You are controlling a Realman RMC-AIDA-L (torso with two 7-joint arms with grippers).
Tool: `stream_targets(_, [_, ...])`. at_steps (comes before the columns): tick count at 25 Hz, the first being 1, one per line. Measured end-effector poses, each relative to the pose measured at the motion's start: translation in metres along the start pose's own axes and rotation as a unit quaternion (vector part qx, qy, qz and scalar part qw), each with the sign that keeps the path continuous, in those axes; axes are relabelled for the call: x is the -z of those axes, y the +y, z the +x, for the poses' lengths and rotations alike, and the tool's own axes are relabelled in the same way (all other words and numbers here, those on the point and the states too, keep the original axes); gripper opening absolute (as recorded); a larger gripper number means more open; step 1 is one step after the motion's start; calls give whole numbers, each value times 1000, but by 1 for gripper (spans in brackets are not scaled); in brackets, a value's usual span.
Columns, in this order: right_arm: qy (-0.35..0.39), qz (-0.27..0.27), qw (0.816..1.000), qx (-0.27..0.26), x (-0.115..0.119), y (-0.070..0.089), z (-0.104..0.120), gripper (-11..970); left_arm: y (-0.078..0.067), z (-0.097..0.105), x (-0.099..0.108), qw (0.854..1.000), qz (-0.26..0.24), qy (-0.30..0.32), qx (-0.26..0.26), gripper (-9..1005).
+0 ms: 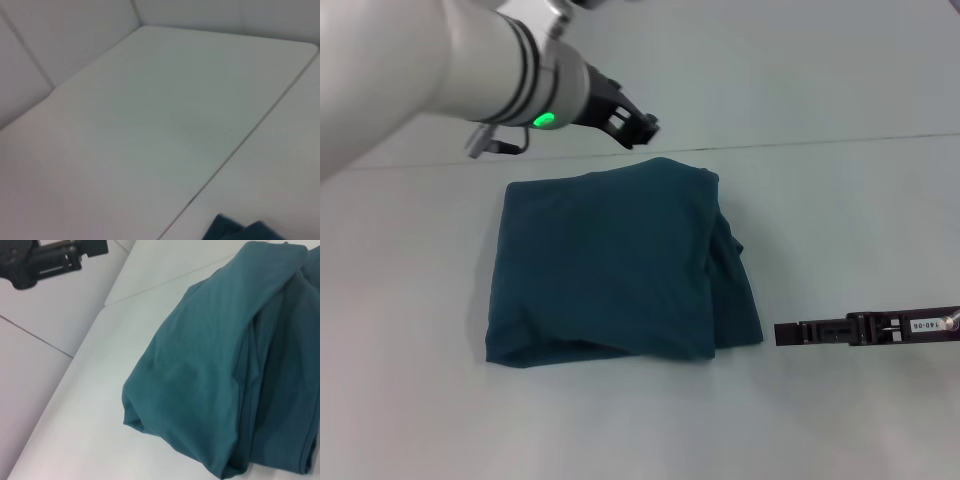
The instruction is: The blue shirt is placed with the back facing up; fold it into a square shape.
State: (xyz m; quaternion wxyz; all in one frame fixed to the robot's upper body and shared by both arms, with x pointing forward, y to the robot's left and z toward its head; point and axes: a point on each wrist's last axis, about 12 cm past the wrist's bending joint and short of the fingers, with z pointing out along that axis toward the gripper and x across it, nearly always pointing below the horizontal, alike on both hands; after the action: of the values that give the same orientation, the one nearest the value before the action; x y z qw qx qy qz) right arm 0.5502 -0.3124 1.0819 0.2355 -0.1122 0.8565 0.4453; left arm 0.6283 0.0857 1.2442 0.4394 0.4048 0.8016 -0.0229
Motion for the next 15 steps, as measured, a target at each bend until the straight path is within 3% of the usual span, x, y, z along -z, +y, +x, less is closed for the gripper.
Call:
stream_targets(4, [0, 0, 1000, 1, 0, 0, -1, 730, 23, 14, 2, 996, 2, 12, 86, 528])
stream_targets(7, [0, -1, 1000, 3, 0, 1, -2, 730, 42, 32, 9, 982, 34, 5, 188, 526])
stream_targets(10, [2, -2, 1000, 6, 0, 2, -6, 730, 57, 50, 17, 958, 73, -2, 277, 524])
stream_targets(15, [3, -1, 1000, 7, 5, 6, -23, 729, 80, 94, 29, 892, 146, -8, 427, 521])
